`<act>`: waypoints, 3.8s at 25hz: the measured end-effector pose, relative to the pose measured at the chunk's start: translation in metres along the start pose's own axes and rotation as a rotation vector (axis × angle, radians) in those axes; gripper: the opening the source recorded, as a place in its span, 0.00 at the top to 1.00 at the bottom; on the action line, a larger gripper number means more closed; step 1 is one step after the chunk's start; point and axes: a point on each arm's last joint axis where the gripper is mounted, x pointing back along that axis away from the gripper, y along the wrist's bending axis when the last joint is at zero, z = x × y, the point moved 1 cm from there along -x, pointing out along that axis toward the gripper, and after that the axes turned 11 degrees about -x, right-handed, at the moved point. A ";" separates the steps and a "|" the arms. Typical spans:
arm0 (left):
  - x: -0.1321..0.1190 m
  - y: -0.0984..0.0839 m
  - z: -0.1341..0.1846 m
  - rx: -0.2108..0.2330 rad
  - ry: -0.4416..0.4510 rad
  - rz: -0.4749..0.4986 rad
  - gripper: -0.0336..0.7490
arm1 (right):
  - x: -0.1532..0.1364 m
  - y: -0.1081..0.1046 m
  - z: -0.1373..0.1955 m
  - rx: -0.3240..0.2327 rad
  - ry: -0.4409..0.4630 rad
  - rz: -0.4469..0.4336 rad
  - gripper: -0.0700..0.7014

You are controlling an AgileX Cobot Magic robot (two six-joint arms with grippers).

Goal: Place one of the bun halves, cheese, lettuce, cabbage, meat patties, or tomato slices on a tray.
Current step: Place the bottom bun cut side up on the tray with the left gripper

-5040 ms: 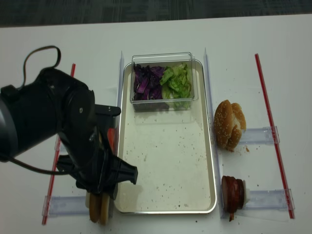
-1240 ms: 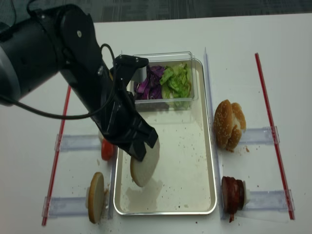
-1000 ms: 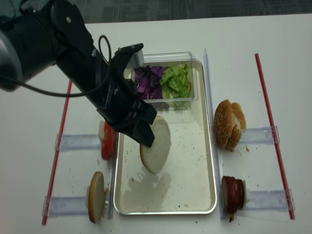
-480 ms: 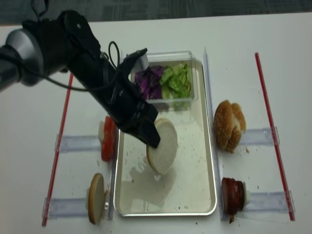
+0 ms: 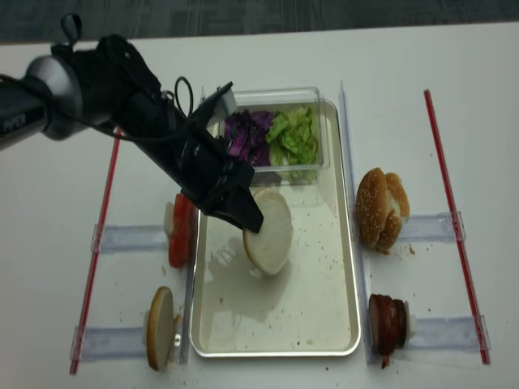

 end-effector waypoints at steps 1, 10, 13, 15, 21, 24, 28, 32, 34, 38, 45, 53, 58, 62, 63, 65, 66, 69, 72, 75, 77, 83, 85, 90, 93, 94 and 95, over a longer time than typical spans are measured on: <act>-0.001 0.003 0.000 0.005 0.000 0.002 0.83 | 0.000 0.000 0.000 0.000 0.000 0.000 0.68; -0.019 0.021 0.001 0.079 0.032 0.027 0.83 | 0.000 0.000 0.000 0.000 0.000 0.000 0.68; -0.022 0.025 0.001 0.093 0.042 0.029 0.83 | 0.000 0.000 0.000 0.000 0.000 0.000 0.68; -0.024 0.027 0.002 0.102 0.047 0.031 0.83 | 0.000 0.000 0.000 0.000 0.000 0.000 0.68; -0.024 0.027 0.002 0.123 0.051 0.028 0.83 | 0.000 0.000 0.000 0.000 0.000 0.000 0.68; -0.024 0.028 0.002 0.162 0.055 0.024 0.83 | 0.000 0.000 0.000 0.000 0.000 0.000 0.68; -0.024 0.028 0.002 0.198 0.057 0.021 0.83 | 0.000 0.000 0.000 0.000 0.000 0.000 0.68; -0.024 0.028 0.002 0.242 0.057 0.020 0.83 | 0.000 0.000 0.000 0.000 0.000 0.000 0.68; -0.024 0.028 0.002 0.248 0.058 0.020 0.83 | 0.000 0.000 0.000 0.000 0.000 0.000 0.68; -0.024 0.028 0.002 0.250 0.057 0.019 0.83 | 0.000 0.000 0.000 0.000 0.000 0.000 0.68; -0.024 0.028 0.002 0.249 0.056 0.018 0.83 | 0.000 0.000 0.000 0.000 0.000 0.000 0.68; -0.034 0.036 0.003 0.227 0.069 0.041 0.83 | 0.000 0.000 0.000 0.000 0.000 0.000 0.68; -0.034 0.036 0.002 0.209 0.058 0.054 0.83 | 0.000 0.000 0.000 0.000 0.000 0.000 0.68; -0.041 0.042 0.003 0.229 0.071 0.063 0.83 | 0.000 0.000 0.000 0.000 0.000 0.000 0.68; -0.043 0.044 0.004 0.235 0.076 0.066 0.83 | 0.000 0.000 0.000 0.000 0.000 0.000 0.68; -0.045 0.046 0.004 0.244 0.075 0.073 0.83 | 0.000 0.000 0.000 0.000 0.000 0.000 0.68; -0.045 0.046 0.004 0.246 0.072 0.076 0.83 | 0.000 0.000 0.000 0.000 0.000 0.000 0.68; -0.046 0.046 0.003 0.247 0.070 0.079 0.83 | 0.000 0.000 0.000 0.000 0.000 0.000 0.68; -0.046 0.046 0.003 0.245 0.070 0.079 0.83 | 0.000 0.000 0.000 0.000 0.000 0.000 0.68; -0.046 0.046 0.003 0.244 0.071 0.078 0.83 | 0.000 0.000 0.000 0.000 0.000 0.000 0.68; -0.046 0.046 0.004 0.242 0.074 0.075 0.83 | 0.000 0.000 0.000 0.000 0.000 0.000 0.68; -0.046 0.046 0.004 0.241 0.077 0.073 0.76 | 0.000 0.000 0.000 0.000 0.000 0.000 0.68; -0.046 0.046 0.004 0.241 0.076 0.072 0.69 | 0.000 0.000 0.000 0.000 0.000 0.000 0.68; -0.045 0.047 0.005 0.232 0.089 0.060 0.53 | 0.000 0.000 0.000 0.000 0.000 0.000 0.68; -0.045 0.048 0.006 0.228 0.094 0.055 0.50 | 0.000 0.000 0.000 0.000 0.000 0.000 0.68; -0.045 0.048 0.006 0.228 0.095 0.055 0.50 | 0.000 0.000 0.000 0.000 0.000 0.000 0.68; -0.045 0.048 0.006 0.220 0.096 0.053 0.49 | 0.000 0.000 0.000 0.000 0.000 0.000 0.68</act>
